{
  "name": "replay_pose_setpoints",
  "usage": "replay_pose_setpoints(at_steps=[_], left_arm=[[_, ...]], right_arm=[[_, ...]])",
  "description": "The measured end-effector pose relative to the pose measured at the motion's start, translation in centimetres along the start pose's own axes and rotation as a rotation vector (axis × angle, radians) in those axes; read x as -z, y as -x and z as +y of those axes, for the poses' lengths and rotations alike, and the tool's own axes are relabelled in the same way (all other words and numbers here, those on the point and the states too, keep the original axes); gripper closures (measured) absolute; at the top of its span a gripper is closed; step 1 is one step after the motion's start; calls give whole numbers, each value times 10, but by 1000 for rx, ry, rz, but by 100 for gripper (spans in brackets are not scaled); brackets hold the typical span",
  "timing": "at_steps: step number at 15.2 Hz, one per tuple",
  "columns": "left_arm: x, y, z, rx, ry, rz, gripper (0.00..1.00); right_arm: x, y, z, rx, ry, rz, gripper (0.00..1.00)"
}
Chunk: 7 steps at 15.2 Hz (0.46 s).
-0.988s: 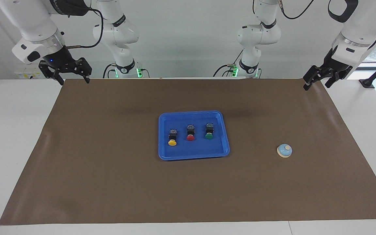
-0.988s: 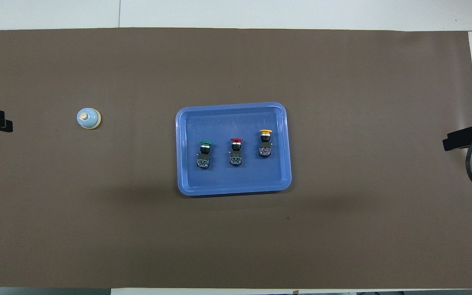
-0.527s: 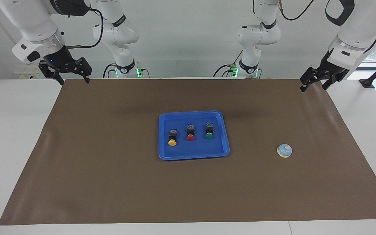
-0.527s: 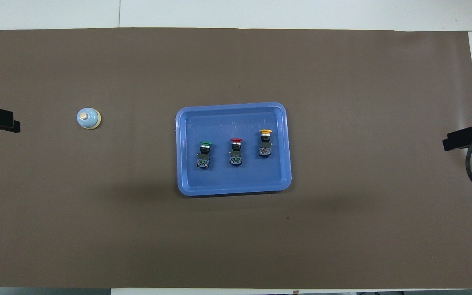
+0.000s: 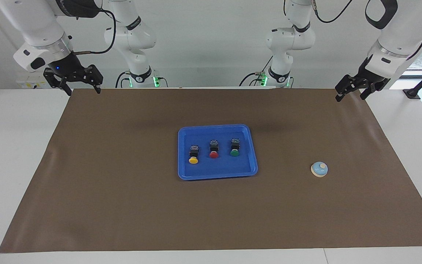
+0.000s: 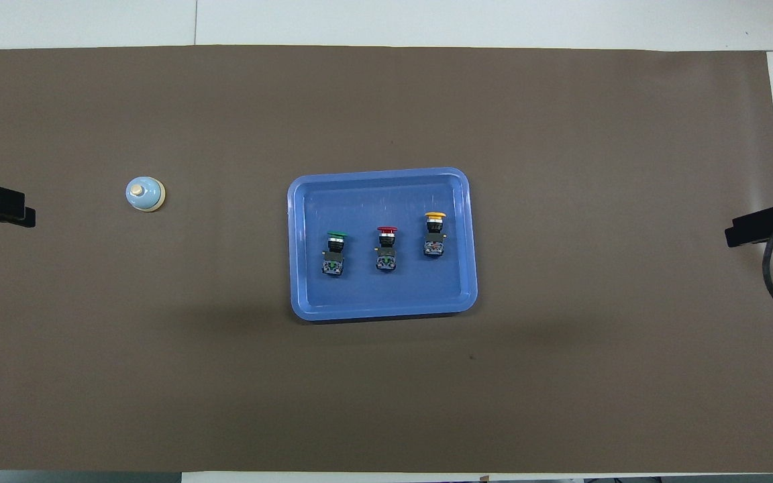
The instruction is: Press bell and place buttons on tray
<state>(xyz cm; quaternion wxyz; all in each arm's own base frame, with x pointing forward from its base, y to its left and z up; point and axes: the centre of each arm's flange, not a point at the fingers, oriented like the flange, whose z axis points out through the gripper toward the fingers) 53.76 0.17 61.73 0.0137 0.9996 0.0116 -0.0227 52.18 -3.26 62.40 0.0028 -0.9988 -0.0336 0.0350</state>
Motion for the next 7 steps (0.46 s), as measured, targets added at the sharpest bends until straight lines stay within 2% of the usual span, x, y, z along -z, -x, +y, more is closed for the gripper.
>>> replay_pose_setpoints(at_steps=[7], left_arm=[[-2, 3, 1, -3, -1, -26, 0]], right_arm=[[0, 0, 0, 0, 0, 0, 0]])
